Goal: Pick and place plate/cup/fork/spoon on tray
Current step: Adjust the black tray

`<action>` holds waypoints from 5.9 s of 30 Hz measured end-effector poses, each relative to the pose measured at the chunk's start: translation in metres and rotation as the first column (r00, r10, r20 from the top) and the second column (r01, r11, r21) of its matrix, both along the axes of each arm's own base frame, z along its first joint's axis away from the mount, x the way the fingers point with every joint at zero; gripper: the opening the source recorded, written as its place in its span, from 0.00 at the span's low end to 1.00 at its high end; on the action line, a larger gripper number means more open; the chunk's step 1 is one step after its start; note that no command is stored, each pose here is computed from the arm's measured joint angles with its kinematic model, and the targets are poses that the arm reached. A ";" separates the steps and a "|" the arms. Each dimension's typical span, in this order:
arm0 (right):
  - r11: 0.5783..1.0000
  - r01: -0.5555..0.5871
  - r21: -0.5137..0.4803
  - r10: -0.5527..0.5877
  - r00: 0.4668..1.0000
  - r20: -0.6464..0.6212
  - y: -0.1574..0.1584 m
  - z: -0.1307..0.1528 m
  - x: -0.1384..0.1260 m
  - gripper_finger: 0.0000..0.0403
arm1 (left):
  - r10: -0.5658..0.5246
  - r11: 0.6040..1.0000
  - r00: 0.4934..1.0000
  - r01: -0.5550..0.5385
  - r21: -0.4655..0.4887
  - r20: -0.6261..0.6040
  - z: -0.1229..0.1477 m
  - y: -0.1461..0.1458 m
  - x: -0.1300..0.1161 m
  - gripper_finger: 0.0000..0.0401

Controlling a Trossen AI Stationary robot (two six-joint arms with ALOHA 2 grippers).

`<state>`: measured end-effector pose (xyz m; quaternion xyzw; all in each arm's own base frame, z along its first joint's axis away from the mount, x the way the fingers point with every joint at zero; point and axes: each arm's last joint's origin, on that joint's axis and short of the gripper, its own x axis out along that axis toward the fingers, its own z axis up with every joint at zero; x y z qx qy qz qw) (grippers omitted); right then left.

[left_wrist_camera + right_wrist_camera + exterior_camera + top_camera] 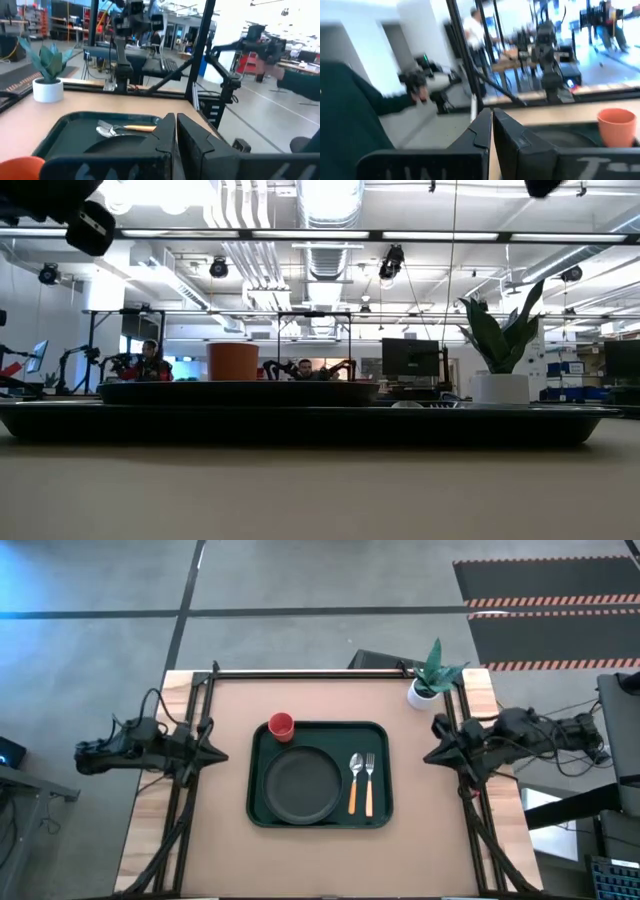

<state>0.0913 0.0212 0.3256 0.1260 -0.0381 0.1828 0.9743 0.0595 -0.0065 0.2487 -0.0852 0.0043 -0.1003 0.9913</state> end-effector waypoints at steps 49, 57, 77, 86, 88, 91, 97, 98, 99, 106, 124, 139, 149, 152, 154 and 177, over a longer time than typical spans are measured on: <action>0.987 0.093 -0.131 -0.103 0.992 -0.076 -0.002 -0.152 0.005 0.02 | 0.001 1.000 0.998 0.000 -0.021 0.064 -0.075 -0.001 0.040 0.00; 0.867 0.378 -0.324 -0.402 0.916 -0.006 -0.010 -0.153 0.006 0.02 | 0.002 1.000 0.997 -0.003 0.024 0.072 -0.076 -0.001 0.040 0.00; 0.909 0.188 -0.371 -0.217 0.976 -0.037 -0.005 -0.156 0.004 0.02 | -0.116 0.991 0.993 0.112 0.079 0.038 -0.080 -0.004 0.039 0.00; 0.878 0.228 -0.421 -0.295 0.950 -0.100 -0.009 -0.149 -0.003 0.02 | -0.093 0.986 0.994 0.083 0.147 0.064 -0.080 -0.003 0.038 0.00; 0.872 0.246 -0.423 -0.321 0.940 -0.116 -0.010 -0.149 -0.004 0.02 | -0.077 0.985 0.995 0.066 0.159 0.065 -0.080 -0.003 0.038 0.00; 0.867 0.258 -0.427 -0.333 0.936 -0.111 -0.010 -0.149 -0.004 0.02 | -0.030 0.987 0.998 0.021 0.158 0.054 -0.081 -0.001 0.039 0.00; 0.871 0.258 -0.418 -0.333 0.936 -0.116 -0.010 -0.149 -0.004 0.02 | -0.008 0.987 0.999 0.000 0.159 0.050 -0.081 -0.001 0.039 0.00; 0.871 0.258 -0.418 -0.333 0.936 -0.116 -0.010 -0.149 -0.004 0.02 | -0.008 0.987 0.999 0.001 0.159 0.049 -0.081 -0.001 0.039 0.00; 0.872 0.258 -0.416 -0.333 0.936 -0.117 -0.010 -0.149 -0.004 0.02 | -0.009 0.987 0.999 0.001 0.158 0.047 -0.081 -0.001 0.039 0.00; 0.881 0.255 -0.399 -0.334 0.932 -0.142 -0.010 -0.151 -0.004 0.02 | -0.010 0.989 0.999 0.003 0.148 0.043 -0.082 -0.001 0.039 0.00; 0.962 -0.001 -0.271 -0.065 0.970 -0.234 -0.002 -0.155 -0.006 0.02 | -0.012 0.989 1.000 0.008 0.146 0.026 -0.083 -0.001 0.040 0.00; 0.938 0.107 -0.329 -0.192 0.952 -0.240 -0.006 -0.157 -0.006 0.02 | -0.012 0.989 1.000 0.012 0.146 0.002 -0.085 -0.001 0.042 0.00; 0.895 0.212 -0.392 -0.311 0.927 -0.208 -0.010 -0.157 -0.005 0.02 | -0.010 0.989 1.000 0.011 0.147 -0.002 -0.085 -0.001 0.042 0.00; 0.886 0.213 -0.412 -0.314 0.929 -0.195 -0.010 -0.156 -0.005 0.02 | 0.003 0.989 1.000 -0.003 0.150 -0.003 -0.085 -0.001 0.042 0.00; 0.882 0.216 -0.419 -0.325 0.923 -0.208 -0.010 -0.156 -0.006 0.02 | 0.009 0.989 1.000 -0.009 0.150 -0.001 -0.085 0.000 0.042 0.00; 0.892 0.281 -0.354 -0.347 0.927 -0.140 -0.010 -0.153 -0.002 0.02 | 0.076 0.976 0.994 -0.090 0.197 0.076 -0.080 0.006 0.038 0.00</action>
